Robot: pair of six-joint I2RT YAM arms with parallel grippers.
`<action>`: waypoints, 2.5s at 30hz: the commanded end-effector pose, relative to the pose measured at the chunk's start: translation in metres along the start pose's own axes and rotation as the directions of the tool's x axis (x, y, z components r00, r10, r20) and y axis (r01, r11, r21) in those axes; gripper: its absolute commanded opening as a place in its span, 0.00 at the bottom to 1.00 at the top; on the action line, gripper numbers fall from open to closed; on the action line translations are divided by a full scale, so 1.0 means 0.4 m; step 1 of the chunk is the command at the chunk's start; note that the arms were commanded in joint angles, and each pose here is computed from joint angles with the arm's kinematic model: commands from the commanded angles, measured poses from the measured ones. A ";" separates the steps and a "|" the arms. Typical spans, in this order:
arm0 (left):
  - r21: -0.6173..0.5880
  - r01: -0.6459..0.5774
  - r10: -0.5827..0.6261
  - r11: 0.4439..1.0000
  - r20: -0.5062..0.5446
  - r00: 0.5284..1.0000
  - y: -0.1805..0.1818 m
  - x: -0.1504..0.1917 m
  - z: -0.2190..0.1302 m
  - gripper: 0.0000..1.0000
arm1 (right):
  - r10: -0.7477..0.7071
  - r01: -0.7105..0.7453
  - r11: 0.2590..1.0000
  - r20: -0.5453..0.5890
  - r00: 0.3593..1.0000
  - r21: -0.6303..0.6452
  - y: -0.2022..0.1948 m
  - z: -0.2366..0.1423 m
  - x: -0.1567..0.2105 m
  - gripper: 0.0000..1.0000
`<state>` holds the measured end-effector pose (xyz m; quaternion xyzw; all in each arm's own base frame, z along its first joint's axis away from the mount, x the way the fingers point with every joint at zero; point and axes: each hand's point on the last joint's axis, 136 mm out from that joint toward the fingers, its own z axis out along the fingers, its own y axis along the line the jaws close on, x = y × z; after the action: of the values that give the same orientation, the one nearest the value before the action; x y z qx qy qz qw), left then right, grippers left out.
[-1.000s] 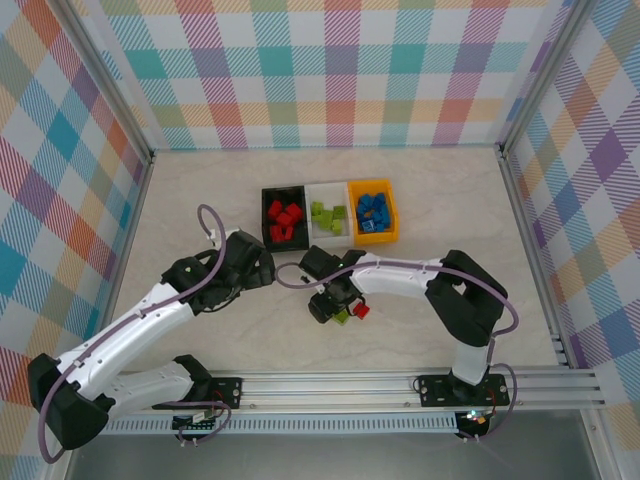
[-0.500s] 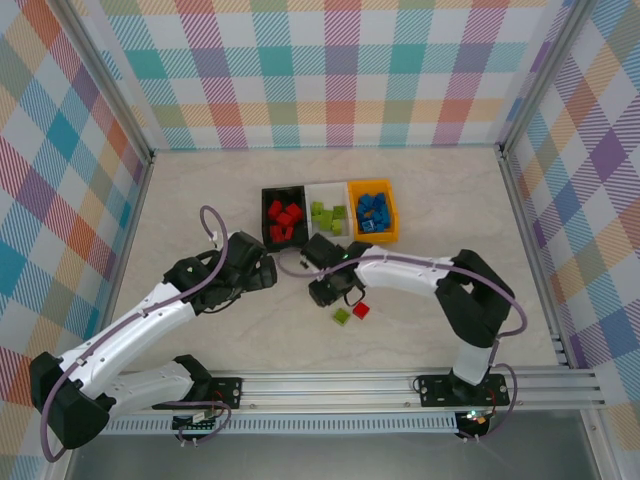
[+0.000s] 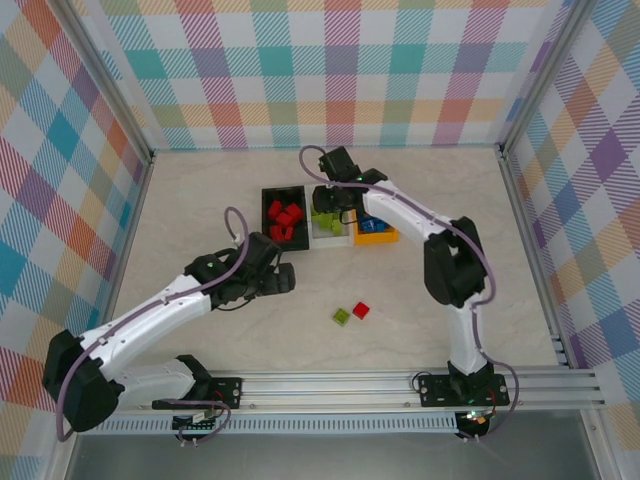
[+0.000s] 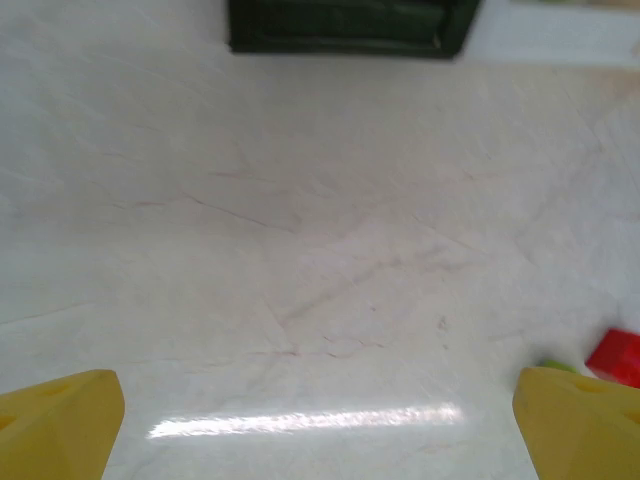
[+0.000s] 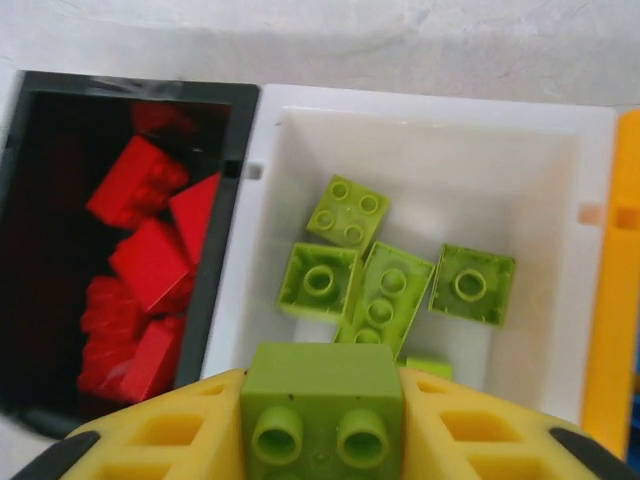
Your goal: Sort the legos into containers by color
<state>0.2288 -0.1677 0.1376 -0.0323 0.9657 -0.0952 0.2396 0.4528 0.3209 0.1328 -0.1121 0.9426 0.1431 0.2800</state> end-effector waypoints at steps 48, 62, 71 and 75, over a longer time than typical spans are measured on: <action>0.136 -0.510 0.528 0.849 -0.204 0.824 -0.365 0.100 0.198 0.23 | 0.280 -0.290 0.956 0.164 0.946 0.037 -0.259 -0.342 0.181 0.70; -0.108 -0.161 0.171 0.981 0.085 0.982 -0.309 -0.408 0.234 0.24 | 0.318 -0.322 0.946 0.073 0.945 0.040 -0.272 -0.322 0.300 0.71; -0.189 -0.148 0.156 0.971 0.026 0.987 -0.314 -0.471 0.341 0.48 | 0.294 -0.294 0.956 0.015 0.956 0.000 -0.256 -0.333 0.359 0.71; -0.147 -0.137 0.143 0.980 0.032 0.989 -0.338 -0.480 0.330 0.72 | 0.276 -0.277 0.960 -0.026 0.961 -0.033 -0.240 -0.327 0.389 0.71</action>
<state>0.4636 -0.3097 0.1133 0.0261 0.9654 -0.0028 0.2595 0.3007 0.1622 0.1343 0.0317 0.9473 0.1796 0.2634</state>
